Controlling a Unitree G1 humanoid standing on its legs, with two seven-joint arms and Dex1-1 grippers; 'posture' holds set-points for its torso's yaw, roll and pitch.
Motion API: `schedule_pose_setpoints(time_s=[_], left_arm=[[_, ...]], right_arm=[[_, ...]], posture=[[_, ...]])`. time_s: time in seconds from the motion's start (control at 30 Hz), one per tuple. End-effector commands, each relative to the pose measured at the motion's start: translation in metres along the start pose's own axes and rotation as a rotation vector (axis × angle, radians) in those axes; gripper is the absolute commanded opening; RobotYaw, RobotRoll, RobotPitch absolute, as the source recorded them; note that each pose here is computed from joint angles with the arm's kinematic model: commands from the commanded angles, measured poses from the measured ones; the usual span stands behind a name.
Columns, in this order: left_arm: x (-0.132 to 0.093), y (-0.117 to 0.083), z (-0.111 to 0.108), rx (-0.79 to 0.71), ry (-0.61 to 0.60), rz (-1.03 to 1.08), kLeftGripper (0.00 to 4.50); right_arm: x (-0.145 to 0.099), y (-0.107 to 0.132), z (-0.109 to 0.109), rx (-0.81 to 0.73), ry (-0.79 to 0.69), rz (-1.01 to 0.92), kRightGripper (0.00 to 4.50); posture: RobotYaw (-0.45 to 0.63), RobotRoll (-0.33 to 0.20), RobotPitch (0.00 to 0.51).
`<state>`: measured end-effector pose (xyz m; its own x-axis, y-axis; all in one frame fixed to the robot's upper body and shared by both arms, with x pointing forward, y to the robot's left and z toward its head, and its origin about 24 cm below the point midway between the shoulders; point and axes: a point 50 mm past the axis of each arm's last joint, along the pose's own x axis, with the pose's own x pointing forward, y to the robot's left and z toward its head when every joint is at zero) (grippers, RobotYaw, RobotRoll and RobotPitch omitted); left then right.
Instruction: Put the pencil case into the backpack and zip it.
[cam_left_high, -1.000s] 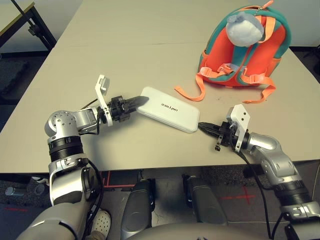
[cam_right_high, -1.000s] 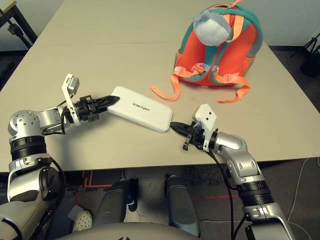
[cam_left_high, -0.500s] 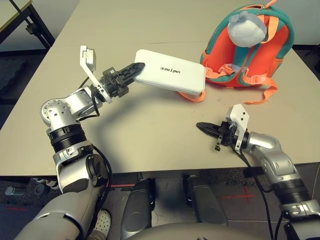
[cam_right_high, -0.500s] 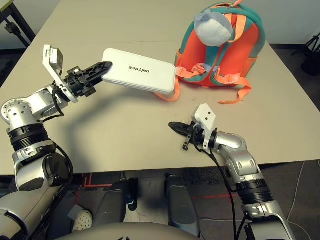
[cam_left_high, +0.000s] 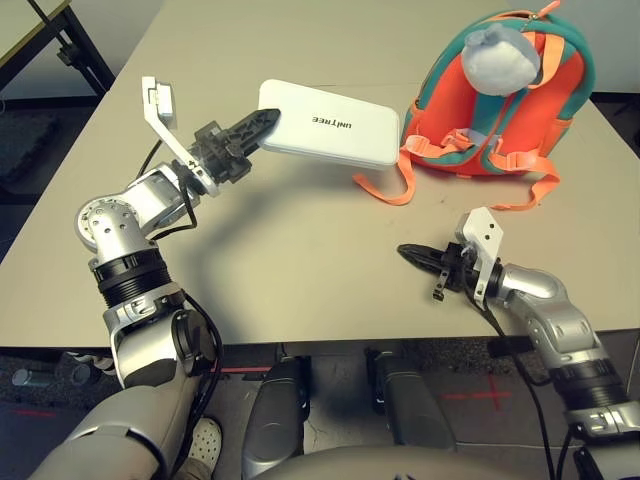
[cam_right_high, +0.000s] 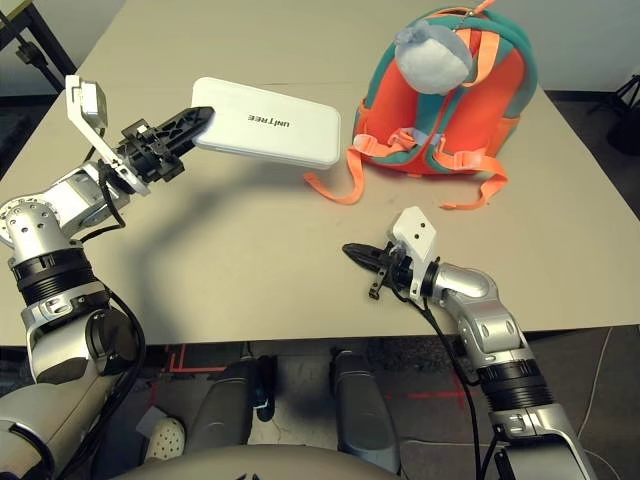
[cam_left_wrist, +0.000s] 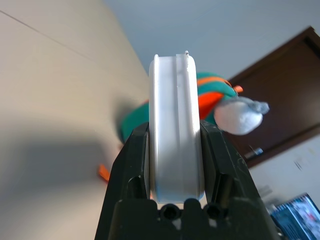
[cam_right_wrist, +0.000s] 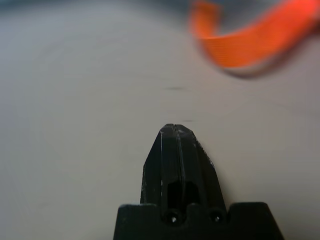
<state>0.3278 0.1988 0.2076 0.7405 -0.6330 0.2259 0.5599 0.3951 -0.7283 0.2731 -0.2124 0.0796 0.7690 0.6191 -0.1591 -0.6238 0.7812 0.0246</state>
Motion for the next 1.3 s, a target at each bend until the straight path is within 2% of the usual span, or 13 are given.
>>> schedule_pose_setpoints(time_s=[0.03, 0.2, 0.33, 0.57, 0.73, 1.3], left_arm=[[0.0, -0.003, 0.003, 0.025, -0.038, -0.005, 1.36], [0.003, 0.0, 0.005, -0.006, -0.075, -0.002, 1.36], [0.005, 0.002, 0.004, -0.006, -0.079, 0.004, 1.36], [0.006, 0.003, 0.003, 0.001, -0.078, 0.014, 1.36], [0.007, 0.004, 0.002, 0.008, -0.075, 0.024, 1.36], [0.005, 0.002, 0.007, 0.042, -0.097, 0.044, 1.36]], right_arm=[[-0.005, -0.01, 0.012, 0.08, -0.084, -0.122, 0.95], [-0.009, -0.031, 0.053, 0.296, -0.349, -0.293, 2.86], [-0.013, -0.033, 0.075, 0.348, -0.406, -0.256, 4.45], [-0.023, -0.042, 0.103, 0.341, -0.424, -0.256, 4.5], [-0.016, -0.052, 0.11, 0.318, -0.427, -0.292, 4.5], [0.04, -0.079, 0.09, 0.242, -0.367, -0.366, 4.5]], posture=[[-0.11, 0.0, 0.183], [-0.13, 0.0, 0.174], [-0.14, 0.0, 0.167], [-0.14, 0.0, 0.166], [-0.15, 0.0, 0.166], [-0.1, 0.0, 0.165]])
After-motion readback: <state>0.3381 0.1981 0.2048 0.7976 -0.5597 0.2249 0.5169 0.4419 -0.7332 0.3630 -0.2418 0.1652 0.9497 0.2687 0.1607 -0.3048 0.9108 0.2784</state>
